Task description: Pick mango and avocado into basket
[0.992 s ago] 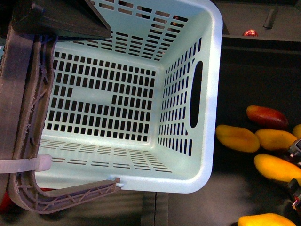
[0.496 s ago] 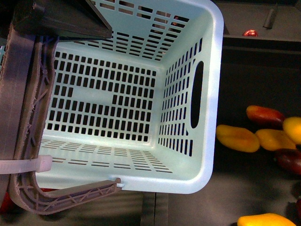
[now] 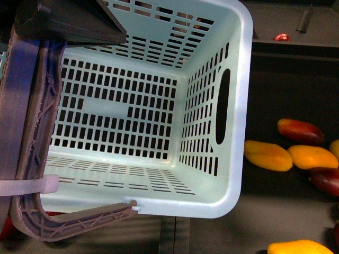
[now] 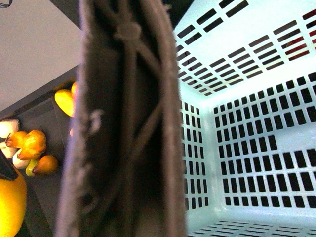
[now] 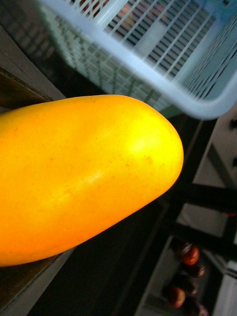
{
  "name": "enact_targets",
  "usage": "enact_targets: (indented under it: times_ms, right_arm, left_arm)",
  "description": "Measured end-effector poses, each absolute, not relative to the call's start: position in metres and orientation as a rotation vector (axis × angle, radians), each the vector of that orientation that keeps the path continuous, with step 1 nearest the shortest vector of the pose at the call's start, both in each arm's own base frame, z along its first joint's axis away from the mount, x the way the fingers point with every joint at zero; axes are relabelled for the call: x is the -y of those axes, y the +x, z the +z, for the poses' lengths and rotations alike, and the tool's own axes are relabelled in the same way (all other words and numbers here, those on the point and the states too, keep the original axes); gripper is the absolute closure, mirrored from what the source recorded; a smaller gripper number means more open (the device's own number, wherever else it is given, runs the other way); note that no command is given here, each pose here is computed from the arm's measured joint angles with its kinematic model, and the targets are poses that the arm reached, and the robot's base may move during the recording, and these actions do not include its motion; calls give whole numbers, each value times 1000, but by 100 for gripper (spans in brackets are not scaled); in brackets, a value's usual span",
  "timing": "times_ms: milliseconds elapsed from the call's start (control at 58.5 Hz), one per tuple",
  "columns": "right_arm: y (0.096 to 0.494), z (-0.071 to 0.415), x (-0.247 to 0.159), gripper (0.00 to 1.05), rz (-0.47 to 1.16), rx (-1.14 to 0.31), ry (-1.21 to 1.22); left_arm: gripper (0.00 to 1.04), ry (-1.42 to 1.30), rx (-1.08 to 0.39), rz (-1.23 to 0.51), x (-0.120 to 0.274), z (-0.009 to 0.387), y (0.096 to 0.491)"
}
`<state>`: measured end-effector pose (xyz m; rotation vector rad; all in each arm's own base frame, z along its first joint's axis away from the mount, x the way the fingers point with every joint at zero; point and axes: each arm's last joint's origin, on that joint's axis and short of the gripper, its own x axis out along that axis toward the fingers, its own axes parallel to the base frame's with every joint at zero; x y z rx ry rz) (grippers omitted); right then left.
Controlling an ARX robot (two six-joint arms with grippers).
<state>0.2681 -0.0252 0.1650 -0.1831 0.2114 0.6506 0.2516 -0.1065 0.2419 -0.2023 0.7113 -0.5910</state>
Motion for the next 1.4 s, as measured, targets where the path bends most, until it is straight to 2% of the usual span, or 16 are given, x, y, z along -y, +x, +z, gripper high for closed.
enact_targets:
  times_ms: [85, 308, 650, 821, 1043, 1214, 1402]
  right_arm:
    - [265, 178, 3, 38, 675, -191, -200]
    - [264, 185, -96, 38, 763, -204, -238]
    - [274, 171, -173, 38, 785, -225, -233]
    - [283, 164, -181, 37, 731, -220, -219]
    - [286, 175, -172, 6, 642, -132, -179]
    - [272, 191, -148, 8, 569, -67, -160]
    - [240, 214, -106, 8, 405, 15, -114]
  left_arm:
    - [99, -202, -711, -591, 107, 242, 252]
    - [99, -202, -711, -591, 107, 242, 252]
    - [99, -202, -711, -591, 107, 242, 252]
    - [99, -203, -711, -591, 107, 242, 252]
    - [99, -203, -711, -591, 107, 242, 252]
    - [99, -200, -711, -591, 107, 242, 252]
    - [99, -203, -711, -583, 106, 242, 252]
